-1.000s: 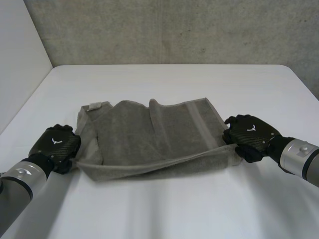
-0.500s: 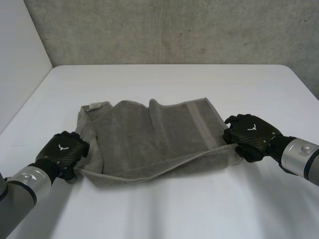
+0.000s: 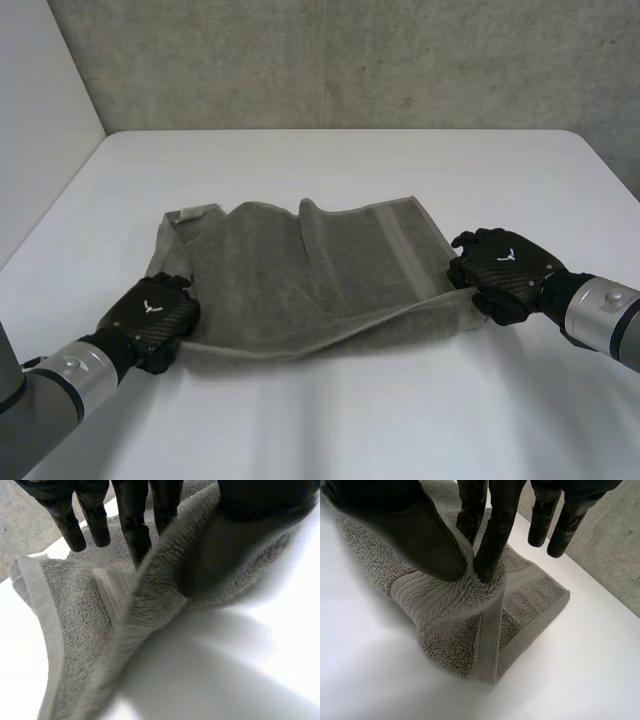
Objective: Fold the towel.
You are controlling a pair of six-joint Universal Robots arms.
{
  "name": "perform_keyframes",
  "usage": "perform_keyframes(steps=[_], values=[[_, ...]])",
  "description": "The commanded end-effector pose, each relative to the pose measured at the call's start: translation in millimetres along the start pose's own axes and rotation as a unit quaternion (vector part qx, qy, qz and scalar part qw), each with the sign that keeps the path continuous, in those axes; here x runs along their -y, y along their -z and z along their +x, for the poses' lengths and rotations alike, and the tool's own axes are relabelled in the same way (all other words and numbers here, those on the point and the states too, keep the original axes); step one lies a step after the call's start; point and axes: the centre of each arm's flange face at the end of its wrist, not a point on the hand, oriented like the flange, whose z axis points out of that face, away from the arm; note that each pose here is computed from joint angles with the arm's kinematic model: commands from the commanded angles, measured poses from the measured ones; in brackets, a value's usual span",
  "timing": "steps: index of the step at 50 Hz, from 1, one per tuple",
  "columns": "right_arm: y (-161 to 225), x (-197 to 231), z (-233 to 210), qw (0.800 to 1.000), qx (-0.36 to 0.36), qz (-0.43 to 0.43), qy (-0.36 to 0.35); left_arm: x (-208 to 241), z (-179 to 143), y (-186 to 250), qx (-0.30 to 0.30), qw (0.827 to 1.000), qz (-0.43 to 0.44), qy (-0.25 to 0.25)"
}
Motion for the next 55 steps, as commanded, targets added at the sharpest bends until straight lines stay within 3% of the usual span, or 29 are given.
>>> perform_keyframes(steps=[1,9,13,18,20,23,24,25,26,27,28,29,30,31,33,35,37,38,40,41,45,48,55], values=[[0.6,0.9,-1.3,1.0,0.002,-0.003,-0.003,-2.7,-1.3,-2.0,-0.001,1.0,-0.011,0.001],[1.5,13.2,1.7,1.0,0.017,-0.002,-0.009,13.9,-21.0,-10.8,0.023,1.0,0.008,-0.011],[-4.9,22.9,17.8,1.0,-0.002,0.009,-0.007,32.5,-47.9,-28.6,0.071,0.997,0.027,-0.03],[-25.3,53.5,42.0,0.998,-0.031,0.046,-0.016,68.4,-74.7,-51.0,0.122,0.988,0.07,-0.062],[-32.4,93.1,66.6,0.992,-0.073,0.098,-0.008,87.9,-84.7,-58.1,0.139,0.983,0.098,-0.074],[-33.0,114.9,84.5,0.986,-0.102,0.129,-0.007,154.2,-122.5,-73.3,0.206,0.954,0.19,-0.107],[-31.4,145.8,108.3,0.973,-0.145,0.177,-0.009,154.4,-122.6,-73.3,0.206,0.954,0.191,-0.107],[-31.4,146.1,108.5,0.973,-0.146,0.177,-0.009,182.7,-133.6,-69.2,0.234,0.937,0.233,-0.118],[-19.3,188.8,131.3,0.948,-0.193,0.253,-0.018,210.4,-140.7,-61.1,0.26,0.916,0.278,-0.124],[-19.1,189.3,131.5,0.948,-0.194,0.253,-0.018,210.7,-140.7,-61.0,0.26,0.916,0.278,-0.124],[-6.7,214.1,139.3,0.929,-0.212,0.303,-0.022,234.2,-142.0,-52.3,0.279,0.895,0.322,-0.13],[6.8,232.3,143.0,0.912,-0.22,0.344,-0.03,234.4,-142.0,-52.2,0.279,0.895,0.323,-0.13],[6.9,232.5,143.0,0.912,-0.22,0.345,-0.03,250.7,-139.8,-41.7,0.289,0.877,0.36,-0.131],[21.8,247.5,141.1,0.898,-0.217,0.382,-0.032,265.8,-140.7,-22.0,0.302,0.859,0.394,-0.128],[24.5,244.4,134.9,0.899,-0.203,0.385,-0.041,270.4,-139.7,-5.9,0.304,0.849,0.415,-0.121],[20.6,232.3,126.9,0.909,-0.187,0.369,-0.048,264.5,-135.5,3.2,0.297,0.849,0.423,-0.109],[15.4,215.9,116.8,0.921,-0.168,0.347,-0.055,234.8,-130.4,-1.6,0.274,0.869,0.402,-0.092],[13.1,202.4,105.0,0.931,-0.151,0.328,-0.057,234.6,-130.4,-1.6,0.274,0.869,0.401,-0.092],[13.6,193.1,93.9,0.937,-0.14,0.315,-0.052,187.2,-122.6,-15.4,0.24,0.904,0.344,-0.08],[10.3,174.0,80.3,0.948,-0.126,0.289,-0.048,186.9,-122.5,-15.5,0.24,0.905,0.343,-0.08],[9.5,140.1,54.2,0.963,-0.111,0.241,-0.041,106.3,-82.9,-21.5,0.162,0.953,0.248,-0.055],[11.1,112.5,31.8,0.974,-0.1,0.199,-0.035,72.5,-67.7,-21.0,0.132,0.969,0.204,-0.04],[15.2,29.2,-2.6,0.994,-0.084,0.072,-0.005,26.4,-35.8,-17.8,0.084,0.987,0.138,-0.028]])
